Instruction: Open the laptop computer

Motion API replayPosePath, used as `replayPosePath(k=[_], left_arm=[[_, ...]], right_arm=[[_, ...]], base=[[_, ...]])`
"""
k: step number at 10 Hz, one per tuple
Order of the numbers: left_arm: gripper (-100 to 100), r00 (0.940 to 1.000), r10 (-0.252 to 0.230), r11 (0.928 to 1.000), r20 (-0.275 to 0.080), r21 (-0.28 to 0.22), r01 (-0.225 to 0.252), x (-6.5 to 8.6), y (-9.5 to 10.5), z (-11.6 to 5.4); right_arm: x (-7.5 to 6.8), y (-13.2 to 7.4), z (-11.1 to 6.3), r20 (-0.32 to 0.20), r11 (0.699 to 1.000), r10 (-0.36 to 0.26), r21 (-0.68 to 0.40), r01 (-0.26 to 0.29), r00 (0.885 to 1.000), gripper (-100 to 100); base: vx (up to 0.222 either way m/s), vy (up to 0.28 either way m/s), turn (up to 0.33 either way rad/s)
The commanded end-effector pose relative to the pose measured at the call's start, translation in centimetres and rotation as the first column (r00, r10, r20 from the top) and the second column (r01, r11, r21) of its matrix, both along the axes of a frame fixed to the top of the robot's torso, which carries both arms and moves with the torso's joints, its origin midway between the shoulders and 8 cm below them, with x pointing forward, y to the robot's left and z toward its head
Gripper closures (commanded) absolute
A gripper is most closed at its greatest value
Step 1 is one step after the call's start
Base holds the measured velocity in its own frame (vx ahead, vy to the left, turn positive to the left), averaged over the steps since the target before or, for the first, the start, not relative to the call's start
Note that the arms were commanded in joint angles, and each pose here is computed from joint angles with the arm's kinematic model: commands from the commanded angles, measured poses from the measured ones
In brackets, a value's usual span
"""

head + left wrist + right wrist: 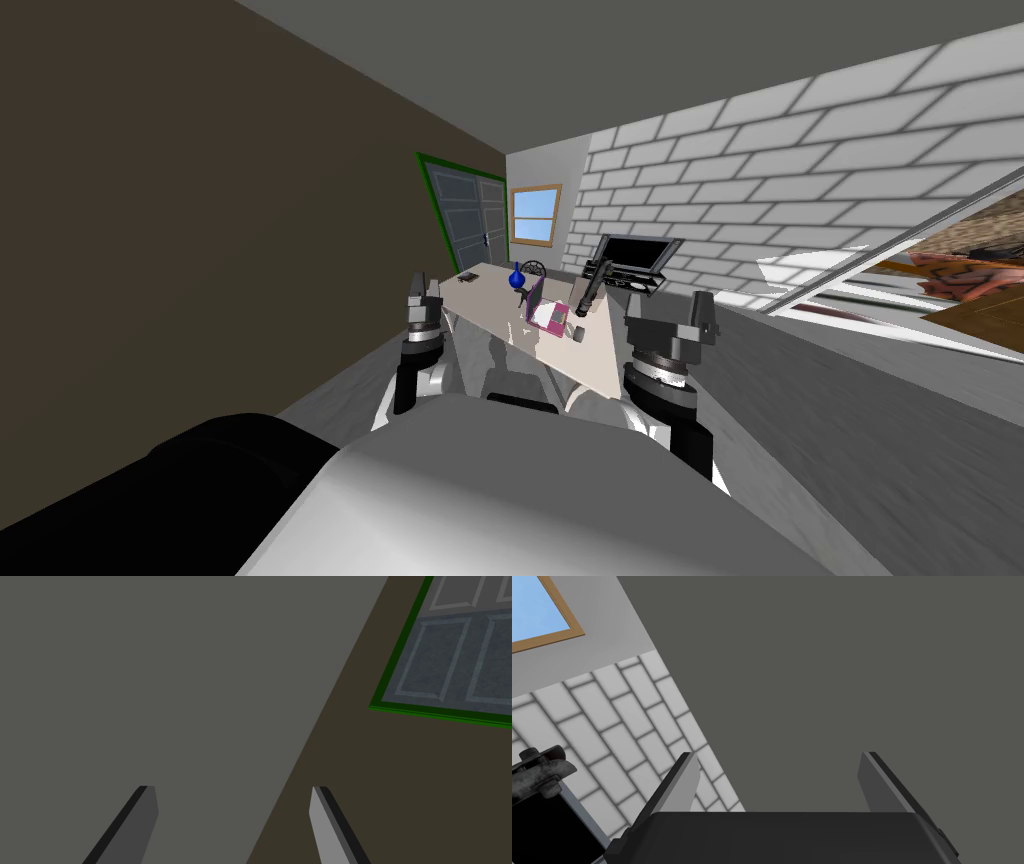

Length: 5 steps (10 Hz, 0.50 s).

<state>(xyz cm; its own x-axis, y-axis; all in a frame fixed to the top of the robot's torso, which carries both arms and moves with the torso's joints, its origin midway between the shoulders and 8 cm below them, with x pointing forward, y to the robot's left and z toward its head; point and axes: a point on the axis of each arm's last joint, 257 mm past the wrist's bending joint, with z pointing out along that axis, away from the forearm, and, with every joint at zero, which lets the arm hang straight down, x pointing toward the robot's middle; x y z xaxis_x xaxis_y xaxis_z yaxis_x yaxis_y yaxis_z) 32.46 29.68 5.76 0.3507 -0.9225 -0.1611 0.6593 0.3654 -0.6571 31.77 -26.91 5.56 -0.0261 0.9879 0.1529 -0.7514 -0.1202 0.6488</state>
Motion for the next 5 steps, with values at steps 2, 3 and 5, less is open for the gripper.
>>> replayPosePath(k=[2,3,5], left_arm=[[0,1.0000,0.000,1.0000,0.000,0.000,0.000,0.00,0.00,0.00],[0,1.0000,0.000,1.0000,0.000,0.000,0.000,0.00,0.00,0.01],[0,1.0000,0.000,1.0000,0.000,0.000,0.000,-0.01,0.00,0.01]], right_arm=[[0.00,0.00,0.00,0.000,1.000,0.000,0.000,0.000,1.000,0],[0.00,0.00,0.01,0.000,1.000,0.000,0.000,0.000,1.000,0],[-0.01,0.00,0.01,0.000,1.000,0.000,0.000,0.000,1.000,0]], base=[[0.000,0.000,0.000],[0.000,0.000,0.000],[0.000,0.000,0.000]])
